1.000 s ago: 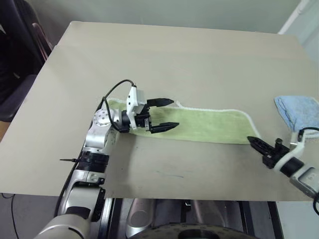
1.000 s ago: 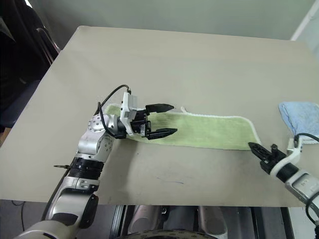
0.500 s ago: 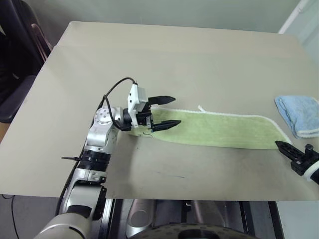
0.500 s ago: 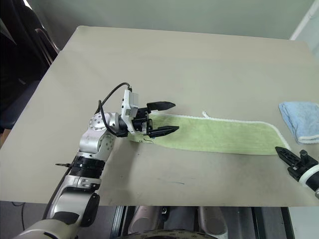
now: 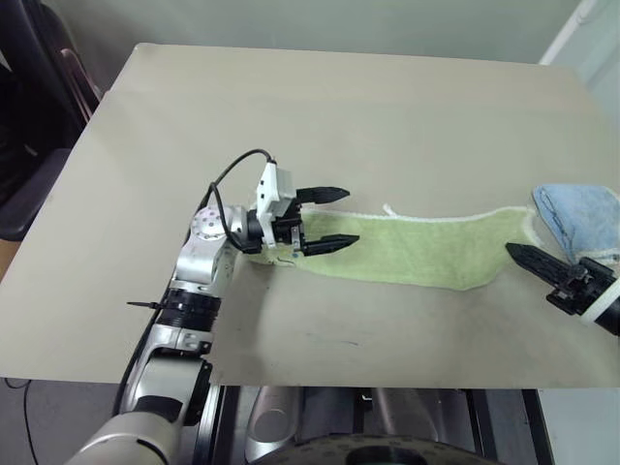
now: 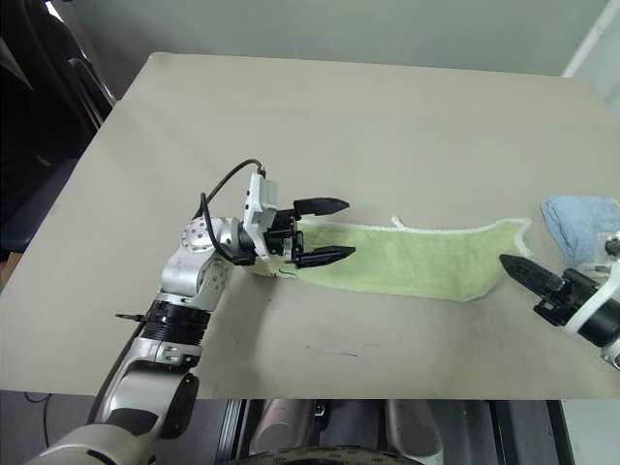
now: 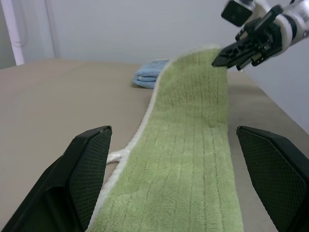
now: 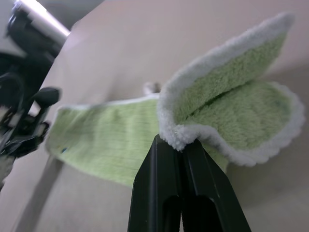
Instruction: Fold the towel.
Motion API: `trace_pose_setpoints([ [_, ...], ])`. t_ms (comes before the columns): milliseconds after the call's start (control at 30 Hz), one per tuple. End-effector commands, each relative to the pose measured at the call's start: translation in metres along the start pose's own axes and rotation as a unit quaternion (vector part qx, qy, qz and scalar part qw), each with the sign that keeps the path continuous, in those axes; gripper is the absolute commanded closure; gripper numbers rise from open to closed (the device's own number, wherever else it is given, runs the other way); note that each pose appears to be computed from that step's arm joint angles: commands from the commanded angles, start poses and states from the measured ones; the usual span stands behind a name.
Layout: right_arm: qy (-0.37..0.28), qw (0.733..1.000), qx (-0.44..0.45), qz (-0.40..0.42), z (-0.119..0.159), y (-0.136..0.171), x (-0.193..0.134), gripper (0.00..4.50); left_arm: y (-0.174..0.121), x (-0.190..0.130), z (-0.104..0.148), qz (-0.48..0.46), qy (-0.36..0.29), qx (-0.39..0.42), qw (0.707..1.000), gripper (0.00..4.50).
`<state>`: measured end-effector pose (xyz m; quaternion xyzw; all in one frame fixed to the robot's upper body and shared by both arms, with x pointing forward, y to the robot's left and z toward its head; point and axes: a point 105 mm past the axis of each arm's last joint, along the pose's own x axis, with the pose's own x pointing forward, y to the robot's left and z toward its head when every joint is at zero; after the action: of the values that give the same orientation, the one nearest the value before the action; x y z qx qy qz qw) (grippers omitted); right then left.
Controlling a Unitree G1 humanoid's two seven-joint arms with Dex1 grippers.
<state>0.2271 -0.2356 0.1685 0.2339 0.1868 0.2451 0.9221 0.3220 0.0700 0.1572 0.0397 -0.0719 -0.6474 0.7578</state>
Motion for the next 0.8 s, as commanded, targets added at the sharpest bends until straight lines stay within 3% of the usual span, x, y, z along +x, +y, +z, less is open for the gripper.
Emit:
trace_pose_setpoints([
  [33, 0.026, 0.997, -0.045, 0.06, 0.001, 0.032, 0.014, 4.47, -0.001, 0.003, 0.009, -0.002, -0.012, 0.017, 1.0, 0.0],
  [333, 0.099, 0.983, -0.115, 0.101, -0.014, 0.051, 0.046, 4.47, -0.001, 0.004, 0.011, 0.007, -0.018, 0.018, 1.0, 0.0],
  [467, 0.148, 0.971, -0.154, 0.109, -0.039, 0.053, 0.068, 4.47, -0.001, 0.001, 0.012, 0.015, -0.016, 0.022, 1.0, 0.0],
  [800, 0.161, 0.962, -0.18, 0.131, -0.057, 0.062, 0.098, 4.47, -0.003, 0.0, 0.012, 0.023, -0.016, 0.025, 0.999, 0.0],
])
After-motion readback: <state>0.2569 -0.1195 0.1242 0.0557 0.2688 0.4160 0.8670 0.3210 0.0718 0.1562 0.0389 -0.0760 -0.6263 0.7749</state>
